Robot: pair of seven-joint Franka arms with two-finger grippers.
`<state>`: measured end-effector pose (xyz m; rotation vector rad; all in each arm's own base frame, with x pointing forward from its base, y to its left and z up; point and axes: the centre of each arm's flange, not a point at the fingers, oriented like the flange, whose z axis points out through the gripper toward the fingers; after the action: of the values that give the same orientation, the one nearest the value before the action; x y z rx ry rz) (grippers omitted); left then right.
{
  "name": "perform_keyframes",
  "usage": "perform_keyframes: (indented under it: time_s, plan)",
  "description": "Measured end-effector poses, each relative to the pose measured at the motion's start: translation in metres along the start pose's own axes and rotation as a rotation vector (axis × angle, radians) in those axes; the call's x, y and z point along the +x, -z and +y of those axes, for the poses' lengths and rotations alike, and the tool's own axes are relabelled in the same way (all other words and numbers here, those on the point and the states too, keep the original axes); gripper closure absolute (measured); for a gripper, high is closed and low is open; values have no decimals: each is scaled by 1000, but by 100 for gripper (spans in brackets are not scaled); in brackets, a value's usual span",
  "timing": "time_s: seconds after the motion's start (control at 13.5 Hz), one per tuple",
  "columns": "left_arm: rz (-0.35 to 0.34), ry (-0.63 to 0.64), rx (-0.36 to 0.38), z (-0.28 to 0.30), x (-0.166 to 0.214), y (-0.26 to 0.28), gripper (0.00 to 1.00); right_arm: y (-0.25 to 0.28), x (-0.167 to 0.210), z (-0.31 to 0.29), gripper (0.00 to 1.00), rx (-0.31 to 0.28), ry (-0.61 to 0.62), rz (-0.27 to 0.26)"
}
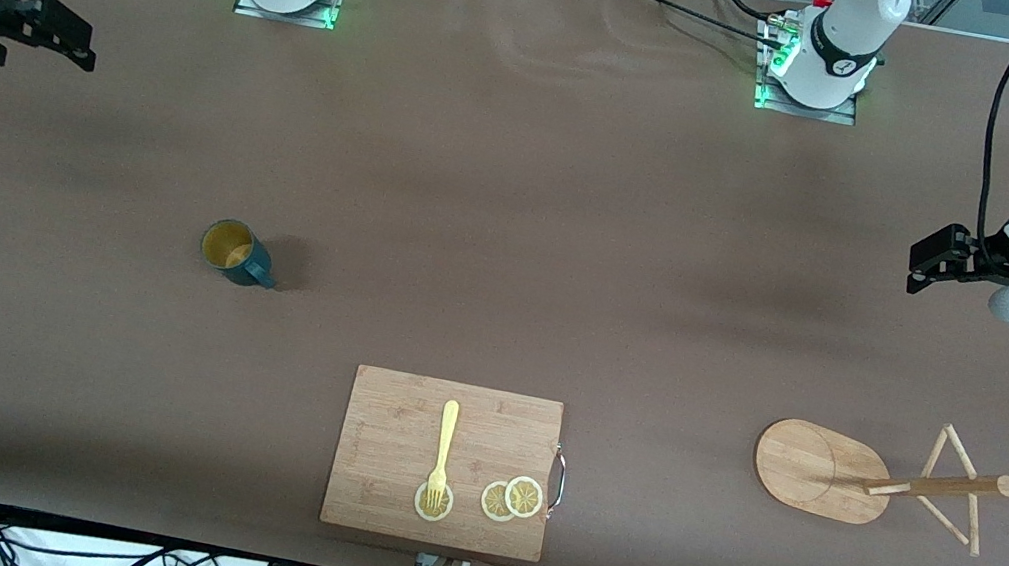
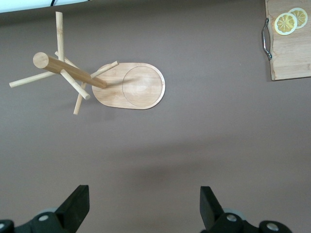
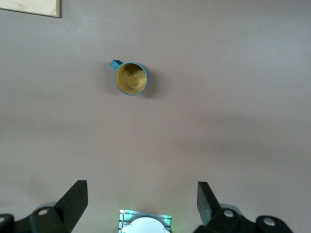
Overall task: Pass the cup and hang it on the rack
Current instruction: 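Reach the right gripper toward the teal mug, then close the right gripper on the teal mug's rim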
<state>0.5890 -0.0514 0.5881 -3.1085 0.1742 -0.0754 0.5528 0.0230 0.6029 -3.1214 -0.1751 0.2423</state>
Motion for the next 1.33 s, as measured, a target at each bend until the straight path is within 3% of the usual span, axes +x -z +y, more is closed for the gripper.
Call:
perform_keyframes:
  time_s: [0.37, 0.81, 1.33]
  plan:
    - [0, 0, 0, 0, 0, 0, 0, -46, 35, -4, 0, -3, -3, -45]
    - [0, -3, 0, 2, 0, 0, 0, -183, 76, -5, 0, -14, -145, -103]
    - [0, -4, -1, 2, 0, 0, 0, -297, 71, 7, 0, -12, -192, -31]
